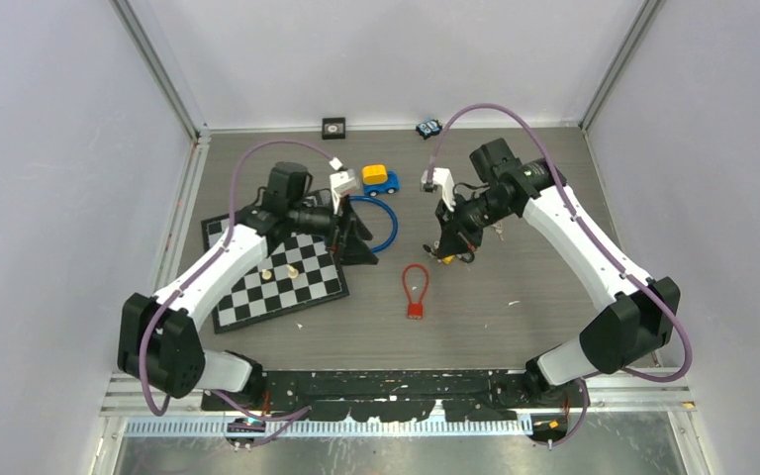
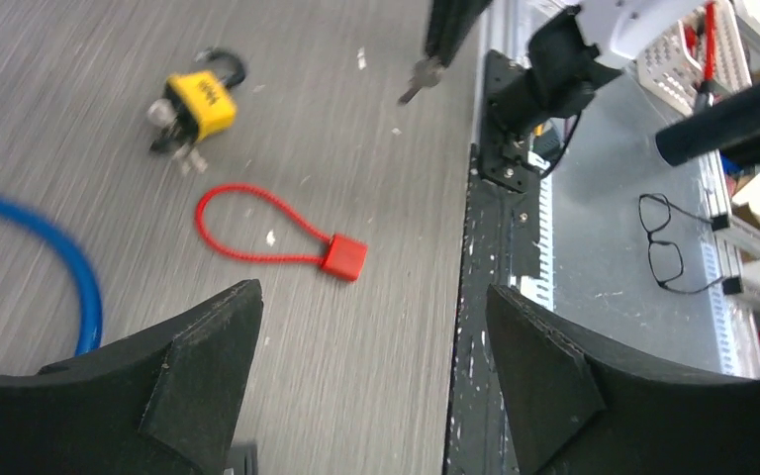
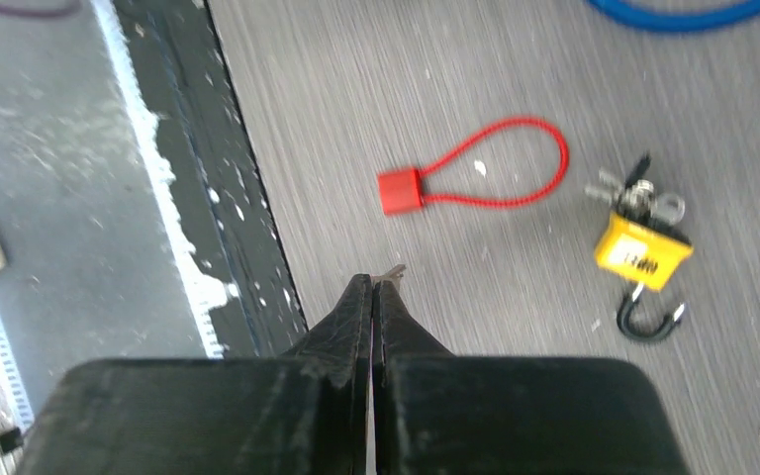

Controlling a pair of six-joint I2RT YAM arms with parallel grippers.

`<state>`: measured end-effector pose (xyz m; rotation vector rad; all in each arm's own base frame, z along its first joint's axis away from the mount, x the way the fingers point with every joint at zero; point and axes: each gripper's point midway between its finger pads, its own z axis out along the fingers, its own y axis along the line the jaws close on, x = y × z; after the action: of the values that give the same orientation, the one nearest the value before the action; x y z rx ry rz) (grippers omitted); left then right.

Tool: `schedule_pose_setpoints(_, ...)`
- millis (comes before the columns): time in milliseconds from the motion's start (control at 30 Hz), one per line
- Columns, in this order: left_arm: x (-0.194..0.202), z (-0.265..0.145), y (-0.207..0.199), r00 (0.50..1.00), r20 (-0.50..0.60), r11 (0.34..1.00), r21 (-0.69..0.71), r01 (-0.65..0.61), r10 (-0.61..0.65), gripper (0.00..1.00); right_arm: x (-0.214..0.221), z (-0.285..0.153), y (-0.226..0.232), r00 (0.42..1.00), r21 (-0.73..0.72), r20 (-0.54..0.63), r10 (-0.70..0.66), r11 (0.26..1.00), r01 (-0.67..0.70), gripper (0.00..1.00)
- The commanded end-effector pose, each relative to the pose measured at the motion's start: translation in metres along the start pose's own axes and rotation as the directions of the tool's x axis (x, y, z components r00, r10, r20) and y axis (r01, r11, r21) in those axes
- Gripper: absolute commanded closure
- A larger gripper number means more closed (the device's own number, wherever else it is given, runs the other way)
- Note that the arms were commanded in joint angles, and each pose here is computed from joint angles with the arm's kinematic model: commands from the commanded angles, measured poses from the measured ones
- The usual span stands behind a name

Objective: Unlock with the key

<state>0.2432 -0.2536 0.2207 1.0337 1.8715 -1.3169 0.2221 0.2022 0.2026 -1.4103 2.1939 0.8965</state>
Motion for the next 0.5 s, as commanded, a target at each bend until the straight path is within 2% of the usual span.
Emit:
schedule_pose_setpoints(0,-0.037,0.029,-0.023,0.967,0.113,0.963,0.120,-0.242,0.229,0.15,-0.059,-0.008,0.022,0.979,-0.108,0.194,0.069,0.993,-0.049,1.00)
schedule_pose_setpoints(200,-0.050,0.061,-0.024,0.956,0.156,0.951,0.150,-0.271,0.247,0.21,-0.095,-0.015,0.025,0.938,-0.122,0.319,0.138,0.987,-0.103,0.99)
schedule_pose_setpoints(467,-0.041,0.080,-0.034,0.928,0.197,0.906,0.228,-0.356,0.315,0.27,-0.106,-0.014,0.028,0.916,-0.177,0.347,0.201,0.973,-0.147,0.99)
